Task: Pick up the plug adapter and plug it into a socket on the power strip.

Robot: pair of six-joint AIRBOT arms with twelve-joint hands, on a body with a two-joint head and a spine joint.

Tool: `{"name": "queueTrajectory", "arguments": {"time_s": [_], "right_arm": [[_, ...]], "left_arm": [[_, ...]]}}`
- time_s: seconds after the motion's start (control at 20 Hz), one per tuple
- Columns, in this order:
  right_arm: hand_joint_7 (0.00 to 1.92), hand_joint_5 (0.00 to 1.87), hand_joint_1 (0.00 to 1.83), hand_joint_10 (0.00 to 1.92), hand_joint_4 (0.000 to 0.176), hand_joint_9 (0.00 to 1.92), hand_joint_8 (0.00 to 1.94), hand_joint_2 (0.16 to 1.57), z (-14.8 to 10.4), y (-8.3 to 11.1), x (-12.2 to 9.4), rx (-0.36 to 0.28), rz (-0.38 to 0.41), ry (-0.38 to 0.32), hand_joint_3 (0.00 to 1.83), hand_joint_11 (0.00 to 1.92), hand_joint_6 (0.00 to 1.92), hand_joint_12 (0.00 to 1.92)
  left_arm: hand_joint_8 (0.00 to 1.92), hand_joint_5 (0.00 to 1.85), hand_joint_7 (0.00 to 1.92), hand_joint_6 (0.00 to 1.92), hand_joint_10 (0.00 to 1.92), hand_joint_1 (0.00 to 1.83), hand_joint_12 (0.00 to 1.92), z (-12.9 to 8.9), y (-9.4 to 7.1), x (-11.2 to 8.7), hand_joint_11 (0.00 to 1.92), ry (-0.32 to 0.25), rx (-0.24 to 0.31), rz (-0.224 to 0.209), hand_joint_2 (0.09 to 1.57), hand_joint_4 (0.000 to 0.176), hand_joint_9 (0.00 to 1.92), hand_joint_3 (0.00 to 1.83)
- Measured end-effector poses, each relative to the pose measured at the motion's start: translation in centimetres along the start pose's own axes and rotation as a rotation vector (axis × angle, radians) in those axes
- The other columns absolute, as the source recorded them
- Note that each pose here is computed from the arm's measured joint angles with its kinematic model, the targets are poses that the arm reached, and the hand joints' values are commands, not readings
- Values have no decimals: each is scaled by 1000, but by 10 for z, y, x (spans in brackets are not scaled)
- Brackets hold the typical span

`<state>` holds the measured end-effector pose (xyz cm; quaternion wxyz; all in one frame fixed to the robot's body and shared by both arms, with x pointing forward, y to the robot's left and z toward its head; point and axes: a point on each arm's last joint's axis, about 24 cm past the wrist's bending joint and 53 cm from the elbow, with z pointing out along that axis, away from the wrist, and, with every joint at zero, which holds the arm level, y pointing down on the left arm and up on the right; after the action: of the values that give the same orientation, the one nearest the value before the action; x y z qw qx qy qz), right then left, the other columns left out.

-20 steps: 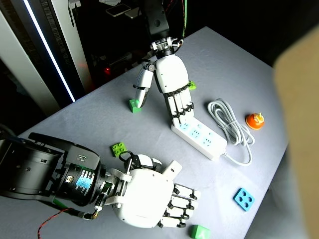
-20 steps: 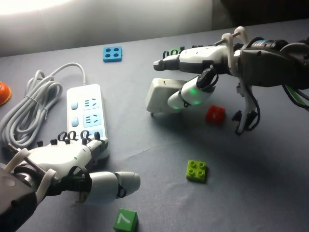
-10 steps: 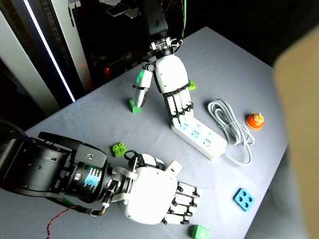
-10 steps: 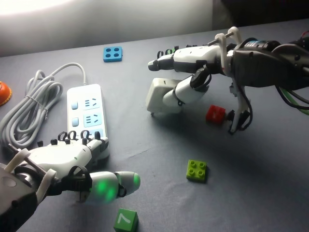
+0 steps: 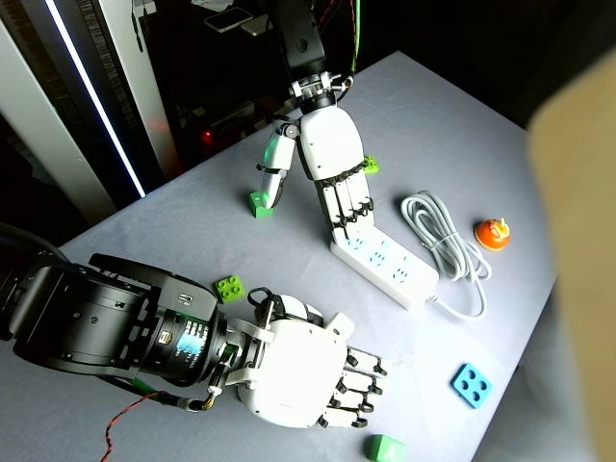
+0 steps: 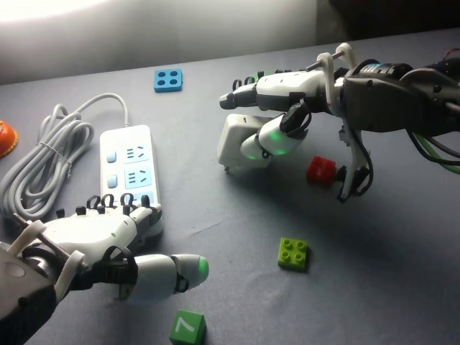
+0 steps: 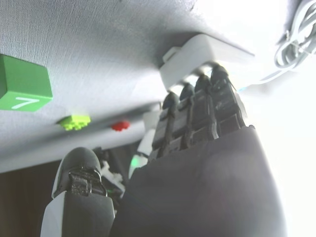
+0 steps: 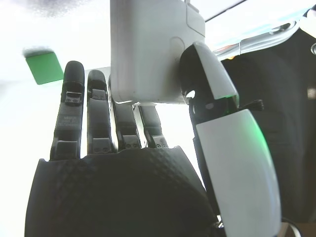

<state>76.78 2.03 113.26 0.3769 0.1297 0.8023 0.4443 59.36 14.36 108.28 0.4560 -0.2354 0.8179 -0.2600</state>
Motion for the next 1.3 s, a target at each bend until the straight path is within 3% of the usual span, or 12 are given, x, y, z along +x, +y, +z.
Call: {"name": "queueTrajectory", "arguments": {"time_s": [0.8, 0.95, 1.3], "right_arm": [[175, 192, 851, 9, 0, 180, 7, 1255, 0, -3, 3, 4, 2, 6, 0, 0, 9, 670], [280, 326, 927, 12, 0, 271, 8, 1212, -1, -1, 6, 0, 3, 12, 0, 0, 18, 883], [282, 329, 927, 10, 0, 273, 6, 1211, -1, -1, 6, 0, 4, 12, 0, 0, 15, 890]], "left_arm": [[0, 3, 0, 1, 0, 0, 0, 1, 1, -1, 0, -2, -1, -5, 1143, 0, 0, 0], [6, 20, 21, 5, 2, 0, 5, 1, -1, -2, 10, -3, 2, -13, 1153, 0, 10, 1], [5, 20, 22, 4, 2, 0, 6, 2, -1, -3, 11, -5, 3, -15, 1153, 0, 10, 1]]}}
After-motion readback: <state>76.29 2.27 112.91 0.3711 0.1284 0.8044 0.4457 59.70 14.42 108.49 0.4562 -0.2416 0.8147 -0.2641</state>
